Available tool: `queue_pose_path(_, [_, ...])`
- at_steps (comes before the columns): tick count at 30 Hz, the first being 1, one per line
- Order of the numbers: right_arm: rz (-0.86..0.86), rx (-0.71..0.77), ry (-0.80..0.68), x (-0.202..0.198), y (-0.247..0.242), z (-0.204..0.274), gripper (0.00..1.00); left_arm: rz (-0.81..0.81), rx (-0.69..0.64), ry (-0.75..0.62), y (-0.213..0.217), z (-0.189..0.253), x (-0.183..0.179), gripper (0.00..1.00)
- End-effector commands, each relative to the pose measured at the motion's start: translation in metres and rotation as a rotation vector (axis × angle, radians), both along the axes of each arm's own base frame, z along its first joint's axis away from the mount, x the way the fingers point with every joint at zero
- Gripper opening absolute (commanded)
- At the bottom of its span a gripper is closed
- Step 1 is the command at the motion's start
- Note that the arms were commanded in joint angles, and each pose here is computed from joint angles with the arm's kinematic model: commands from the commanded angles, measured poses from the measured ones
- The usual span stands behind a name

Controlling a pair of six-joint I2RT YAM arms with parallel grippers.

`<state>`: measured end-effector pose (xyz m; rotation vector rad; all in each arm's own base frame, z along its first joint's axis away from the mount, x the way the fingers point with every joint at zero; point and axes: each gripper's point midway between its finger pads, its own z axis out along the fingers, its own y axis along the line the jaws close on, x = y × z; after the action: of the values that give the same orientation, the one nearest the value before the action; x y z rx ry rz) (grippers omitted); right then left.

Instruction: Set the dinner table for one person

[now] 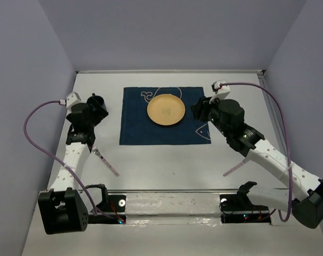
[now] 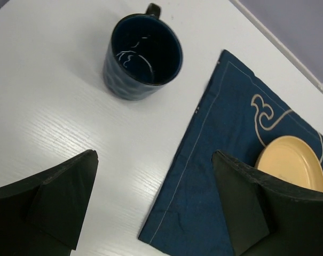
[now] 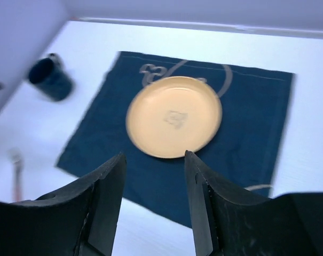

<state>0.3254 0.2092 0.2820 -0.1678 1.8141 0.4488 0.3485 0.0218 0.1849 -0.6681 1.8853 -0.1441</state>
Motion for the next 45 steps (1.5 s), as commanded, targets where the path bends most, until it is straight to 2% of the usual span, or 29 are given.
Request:
queue_pose_path(1, [0.246, 0.121, 0.094, -0.023, 0.055, -0.037, 0.54, 0.098, -0.166, -0.125, 0.015, 0.006, 0.026, 0.99])
queue_pose_path(3, [0.263, 0.125, 0.118, -0.024, 0.059, -0.050, 0.53, 0.170, -0.178, -0.168, 0.028, 0.014, 0.036, 0.97])
queue_pose_path(6, [0.280, 0.114, 0.127, -0.028, 0.059, -0.058, 0.53, 0.242, -0.150, -0.125, 0.045, 0.003, 0.060, 0.95])
queue_pose_path(12, [0.326, 0.120, 0.141, -0.034, 0.065, -0.060, 0.53, 0.345, -0.064, -0.044, 0.073, -0.025, 0.085, 0.91])
queue_pose_path(18, [0.322, 0.110, 0.130, -0.034, 0.063, -0.058, 0.53, 0.366, 0.010, 0.047, 0.089, -0.048, 0.098, 0.86])
queue_pose_path(22, [0.324, 0.107, 0.145, -0.033, 0.065, -0.062, 0.53, 0.345, 0.044, 0.096, 0.092, -0.058, 0.108, 0.77])
queue_pose_path(24, [0.325, 0.104, 0.154, -0.032, 0.066, -0.065, 0.53, 0.343, 0.054, 0.100, 0.093, -0.059, 0.113, 0.65])
queue_pose_path(27, [0.325, 0.103, 0.155, -0.030, 0.067, -0.065, 0.53, 0.341, 0.054, 0.120, 0.093, -0.068, 0.116, 0.39])
queue_pose_path(29, [0.319, 0.101, 0.159, -0.029, 0.067, -0.064, 0.53, 0.331, 0.056, 0.136, 0.092, -0.075, 0.118, 0.31])
queue_pose_path(32, [0.314, 0.093, 0.171, -0.027, 0.068, -0.067, 0.53, 0.318, 0.071, 0.152, 0.093, -0.081, 0.118, 0.12])
queue_pose_path(33, [0.313, 0.094, 0.172, -0.026, 0.069, -0.063, 0.53, 0.315, 0.077, 0.155, 0.093, -0.082, 0.116, 0.00])
queue_pose_path(37, [0.308, 0.100, 0.183, -0.019, 0.075, -0.058, 0.54, 0.279, 0.083, 0.137, 0.088, -0.072, 0.116, 0.00])
queue_pose_path(40, [0.360, 0.125, 0.198, -0.013, 0.093, -0.047, 0.58, 0.221, 0.087, 0.048, 0.075, -0.027, 0.117, 0.00])
queue_pose_path(44, [0.397, 0.138, 0.219, 0.000, 0.116, -0.043, 0.74, 0.107, 0.123, -0.047, 0.021, 0.024, 0.110, 0.00])
queue_pose_path(45, [0.397, 0.138, 0.229, 0.004, 0.120, -0.046, 0.77, 0.028, 0.130, -0.089, -0.015, 0.042, 0.105, 0.00])
